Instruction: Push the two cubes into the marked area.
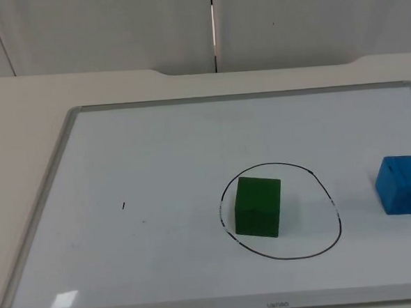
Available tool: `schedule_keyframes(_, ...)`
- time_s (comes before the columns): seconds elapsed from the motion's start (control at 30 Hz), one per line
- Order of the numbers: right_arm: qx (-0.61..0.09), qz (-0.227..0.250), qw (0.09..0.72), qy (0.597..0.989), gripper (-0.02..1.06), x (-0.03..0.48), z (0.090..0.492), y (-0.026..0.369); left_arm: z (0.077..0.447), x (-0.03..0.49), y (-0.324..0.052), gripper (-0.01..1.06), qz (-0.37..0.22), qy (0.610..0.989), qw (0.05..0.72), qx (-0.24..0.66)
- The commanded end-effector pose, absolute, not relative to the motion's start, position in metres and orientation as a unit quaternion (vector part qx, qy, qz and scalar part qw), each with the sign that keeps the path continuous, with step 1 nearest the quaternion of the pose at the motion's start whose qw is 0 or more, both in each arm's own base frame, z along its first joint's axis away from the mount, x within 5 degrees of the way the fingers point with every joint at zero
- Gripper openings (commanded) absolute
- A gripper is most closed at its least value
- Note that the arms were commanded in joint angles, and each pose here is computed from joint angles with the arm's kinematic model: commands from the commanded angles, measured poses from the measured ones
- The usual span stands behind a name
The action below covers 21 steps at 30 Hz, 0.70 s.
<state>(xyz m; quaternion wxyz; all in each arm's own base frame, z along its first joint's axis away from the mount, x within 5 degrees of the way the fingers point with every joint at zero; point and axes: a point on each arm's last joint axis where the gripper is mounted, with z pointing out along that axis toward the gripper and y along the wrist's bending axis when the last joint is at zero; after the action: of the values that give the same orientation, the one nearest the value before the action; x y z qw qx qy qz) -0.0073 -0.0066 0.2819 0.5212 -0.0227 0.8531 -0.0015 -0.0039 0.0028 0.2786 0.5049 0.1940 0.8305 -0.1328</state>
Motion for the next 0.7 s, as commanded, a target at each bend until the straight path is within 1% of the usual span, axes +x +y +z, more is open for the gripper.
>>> schedule_keyframes(0.0,-0.016,-0.005,0.530,0.848,0.46,-0.007,0.284,-0.007,0.275,-0.004,0.003,0.00,-0.127,0.835,0.497,0.198)
schedule_keyframes(0.03,-0.013,-0.005,0.527,0.850,0.34,-0.003,0.287,-0.007,0.275,-0.004,0.003,0.00,-0.127,0.835,0.497,0.198)
schedule_keyframes(0.07,-0.014,-0.005,0.522,0.853,0.25,0.002,0.289,-0.007,0.275,-0.004,0.003,0.00,-0.127,0.835,0.497,0.198)
schedule_keyframes(0.1,-0.014,-0.005,0.522,0.853,0.25,0.002,0.289,-0.007,0.275,-0.004,0.003,0.00,-0.127,0.835,0.497,0.198)
schedule_keyframes(0.17,-0.017,-0.007,0.514,0.858,0.05,0.014,0.294,-0.006,0.275,-0.004,0.003,0.00,-0.127,0.835,0.497,0.198)
schedule_keyframes(0.2,-0.018,-0.005,0.509,0.861,0.00,0.022,0.296,-0.004,0.275,-0.004,0.003,0.00,-0.127,0.835,0.497,0.198)
schedule_keyframes(0.27,-0.018,0.005,0.490,0.871,0.00,0.039,0.296,-0.001,0.275,-0.004,0.004,0.00,-0.127,0.835,0.497,0.198)
schedule_keyframes(0.3,-0.018,0.005,0.490,0.871,0.00,0.039,0.296,-0.001,0.275,-0.004,0.004,0.00,-0.127,0.835,0.497,0.198)
schedule_keyframes(0.43,-0.019,0.013,0.428,0.904,0.00,0.078,0.289,0.004,0.275,-0.004,0.004,0.00,-0.127,0.835,0.497,0.198)
schedule_keyframes(0.47,-0.019,0.013,0.428,0.904,0.00,0.078,0.289,0.004,0.275,-0.004,0.004,0.00,-0.127,0.835,0.497,0.198)
schedule_keyframes(0.57,-0.005,0.023,0.365,0.931,0.00,0.111,0.275,0.009,0.275,-0.004,0.004,0.00,-0.127,0.835,0.497,0.198)
schedule_keyframes(0.63,-0.001,0.030,0.337,0.941,0.00,0.129,0.265,0.012,0.275,-0.004,0.004,0.00,-0.127,0.835,0.497,0.198)
schedule_keyframes(0.67,-0.001,0.030,0.337,0.941,0.00,0.129,0.265,0.012,0.275,-0.004,0.004,0.00,-0.127,0.835,0.497,0.198)
